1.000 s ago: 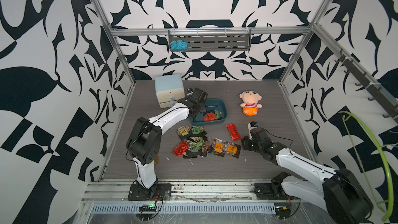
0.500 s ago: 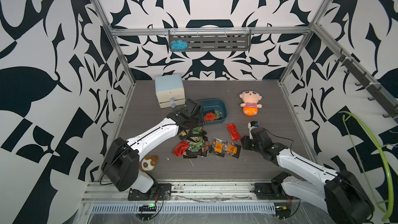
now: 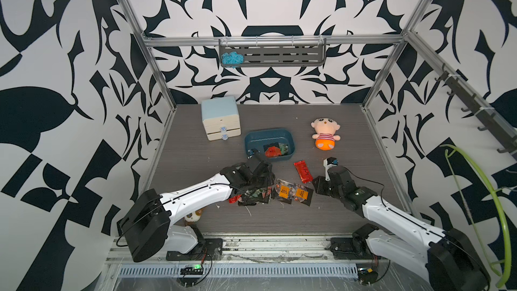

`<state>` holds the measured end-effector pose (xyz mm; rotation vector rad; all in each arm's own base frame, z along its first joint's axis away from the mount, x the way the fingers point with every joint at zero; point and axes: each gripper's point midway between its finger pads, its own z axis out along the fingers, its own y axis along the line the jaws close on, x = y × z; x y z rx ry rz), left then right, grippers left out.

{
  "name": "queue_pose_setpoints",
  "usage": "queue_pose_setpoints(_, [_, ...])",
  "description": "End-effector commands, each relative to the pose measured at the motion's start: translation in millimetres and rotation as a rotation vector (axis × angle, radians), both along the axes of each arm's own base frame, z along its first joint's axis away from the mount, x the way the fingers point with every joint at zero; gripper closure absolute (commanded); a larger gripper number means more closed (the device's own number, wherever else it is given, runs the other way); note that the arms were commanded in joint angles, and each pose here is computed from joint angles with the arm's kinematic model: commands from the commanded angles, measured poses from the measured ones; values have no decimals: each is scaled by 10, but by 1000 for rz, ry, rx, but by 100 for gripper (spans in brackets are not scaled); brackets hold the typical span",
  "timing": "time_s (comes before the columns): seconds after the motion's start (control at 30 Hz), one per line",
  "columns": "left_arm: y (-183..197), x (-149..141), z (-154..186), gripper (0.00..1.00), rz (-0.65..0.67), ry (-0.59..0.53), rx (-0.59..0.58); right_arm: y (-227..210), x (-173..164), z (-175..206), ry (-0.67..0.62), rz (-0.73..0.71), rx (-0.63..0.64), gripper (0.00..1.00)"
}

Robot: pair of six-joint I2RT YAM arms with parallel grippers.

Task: Put the tea bags into the storage box
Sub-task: Pick up the tea bag from the center of the board.

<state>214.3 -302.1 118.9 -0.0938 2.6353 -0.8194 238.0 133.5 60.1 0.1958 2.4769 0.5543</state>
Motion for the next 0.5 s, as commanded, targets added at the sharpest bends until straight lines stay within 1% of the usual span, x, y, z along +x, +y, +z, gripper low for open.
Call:
queue_pose_setpoints(0.0, [-191,-144,-125,58,-53,46,-25,132,-143,60,69,-17,91,72])
queue_pose_setpoints(0.03, [-239,-189,-167,60,-72,58,-20,169,-203,52,83,-13,102,76])
queue_pose_setpoints(0.07, [-269,-225,-206,61,-87,70,-12,201,-257,46,94,-9,107,77])
queue_pose_setpoints(0.1, [-302,-262,-236,64,-110,82,-4,223,-316,29,107,-13,112,77])
queue_pose_setpoints(0.17, [-348,-309,-299,71,-142,93,9,288,-424,-1,116,-8,126,77])
queue_pose_setpoints(0.3, [-366,-340,-428,74,-131,127,4,360,-585,-54,136,-15,137,77])
queue_pose_setpoints(0.4, [-378,-353,-497,74,-115,140,-22,458,-608,-29,110,-2,158,77])
queue_pose_setpoints(0.47, [-363,-352,-557,75,-102,149,-15,526,-607,-5,112,7,159,76])
